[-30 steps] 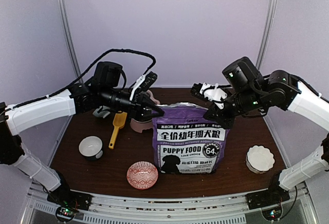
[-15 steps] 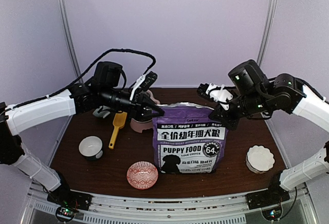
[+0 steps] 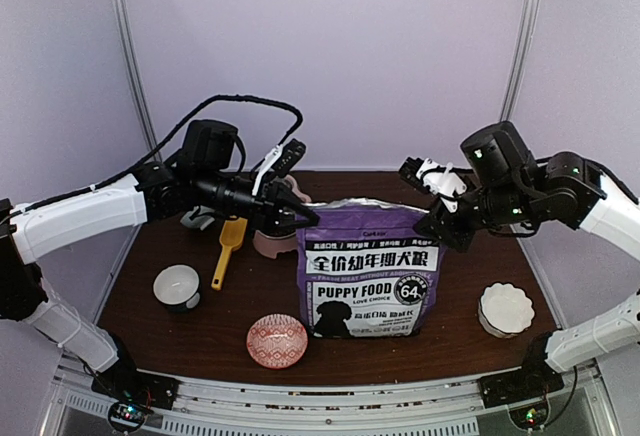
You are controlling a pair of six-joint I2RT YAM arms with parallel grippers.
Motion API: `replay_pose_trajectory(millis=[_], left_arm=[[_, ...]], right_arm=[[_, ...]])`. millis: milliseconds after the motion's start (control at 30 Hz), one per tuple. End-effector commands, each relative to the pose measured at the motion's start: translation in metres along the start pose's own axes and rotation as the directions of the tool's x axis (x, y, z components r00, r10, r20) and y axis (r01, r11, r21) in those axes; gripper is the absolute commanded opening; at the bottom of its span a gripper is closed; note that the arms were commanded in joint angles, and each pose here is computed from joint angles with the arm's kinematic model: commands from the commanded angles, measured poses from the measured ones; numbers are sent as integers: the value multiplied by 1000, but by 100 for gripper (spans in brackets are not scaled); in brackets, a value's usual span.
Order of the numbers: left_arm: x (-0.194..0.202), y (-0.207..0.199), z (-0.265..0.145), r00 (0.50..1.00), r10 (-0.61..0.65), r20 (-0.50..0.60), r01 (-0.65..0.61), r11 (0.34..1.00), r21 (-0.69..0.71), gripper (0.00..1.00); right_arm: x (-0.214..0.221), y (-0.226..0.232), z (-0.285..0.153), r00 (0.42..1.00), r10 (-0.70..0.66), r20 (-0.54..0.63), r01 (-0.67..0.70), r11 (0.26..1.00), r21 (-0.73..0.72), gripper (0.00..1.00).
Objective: Serve the pet food
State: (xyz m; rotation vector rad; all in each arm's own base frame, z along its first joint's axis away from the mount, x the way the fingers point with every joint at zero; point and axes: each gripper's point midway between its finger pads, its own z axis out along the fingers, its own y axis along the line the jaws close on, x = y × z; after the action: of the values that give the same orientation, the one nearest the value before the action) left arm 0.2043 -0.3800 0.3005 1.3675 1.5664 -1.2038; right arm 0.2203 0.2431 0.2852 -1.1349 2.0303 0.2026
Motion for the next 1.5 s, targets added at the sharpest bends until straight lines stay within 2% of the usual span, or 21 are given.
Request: replay_pose_trajectory(millis=[0, 200, 333, 467, 533, 633, 733, 867, 967, 1033, 1067, 1300, 1433, 1467], left_arm=[[-9, -3, -9, 999, 25, 28, -25, 1000, 2, 0], [-9, 2, -9, 1000, 10, 26, -10, 1000, -15, 0], [-10, 5, -9, 999, -11, 30, 12, 1000, -11, 0], [-8, 10, -9, 999, -30, 22, 31, 999, -16, 0], [-8, 11, -8, 999, -38, 21, 38, 999, -11, 0], [-7, 11, -7, 999, -43, 18, 44, 999, -8, 0], [-6, 11, -7, 999, -46, 16, 46, 999, -11, 0], [-7, 12, -8, 999, -47, 16, 47, 999, -14, 0], [-6, 12, -7, 999, -51, 14, 51, 999, -10, 0], [-6, 12, -7, 999, -50, 14, 50, 999, -6, 0], [-6, 12, -7, 999, -50, 14, 50, 999, -5, 0], [-5, 13, -7, 998, -61, 15, 61, 998, 1, 0], [-4, 13, -6, 998, -64, 14, 64, 998, 9, 0], [-4, 13, -6, 998, -64, 13, 64, 998, 10, 0]], right_arm=[[20, -26, -6, 995, 95, -14, -93, 991, 92, 40], [8, -10, -22, 965, 186, 186, -172, 981, -92, 67], [-3, -1, -35, 919, 247, 307, -183, 958, -222, 72], [-6, 2, -35, 908, 258, 331, -174, 949, -262, 73], [-8, 3, -33, 911, 251, 327, -162, 948, -275, 69], [-11, 6, -29, 917, 241, 318, -145, 944, -297, 55], [-12, 8, -26, 923, 234, 306, -136, 941, -309, 45], [-11, 7, -25, 929, 225, 295, -134, 945, -299, 25], [-10, 6, -27, 928, 224, 299, -135, 947, -292, 14], [-9, 5, -29, 928, 221, 299, -135, 949, -284, 2], [-9, 4, -30, 928, 219, 301, -134, 950, -281, 0], [-9, 5, -36, 927, 212, 309, -123, 951, -283, 0], [-12, 7, -39, 927, 215, 307, -121, 947, -297, 22], [-12, 6, -39, 928, 213, 305, -121, 948, -293, 25]])
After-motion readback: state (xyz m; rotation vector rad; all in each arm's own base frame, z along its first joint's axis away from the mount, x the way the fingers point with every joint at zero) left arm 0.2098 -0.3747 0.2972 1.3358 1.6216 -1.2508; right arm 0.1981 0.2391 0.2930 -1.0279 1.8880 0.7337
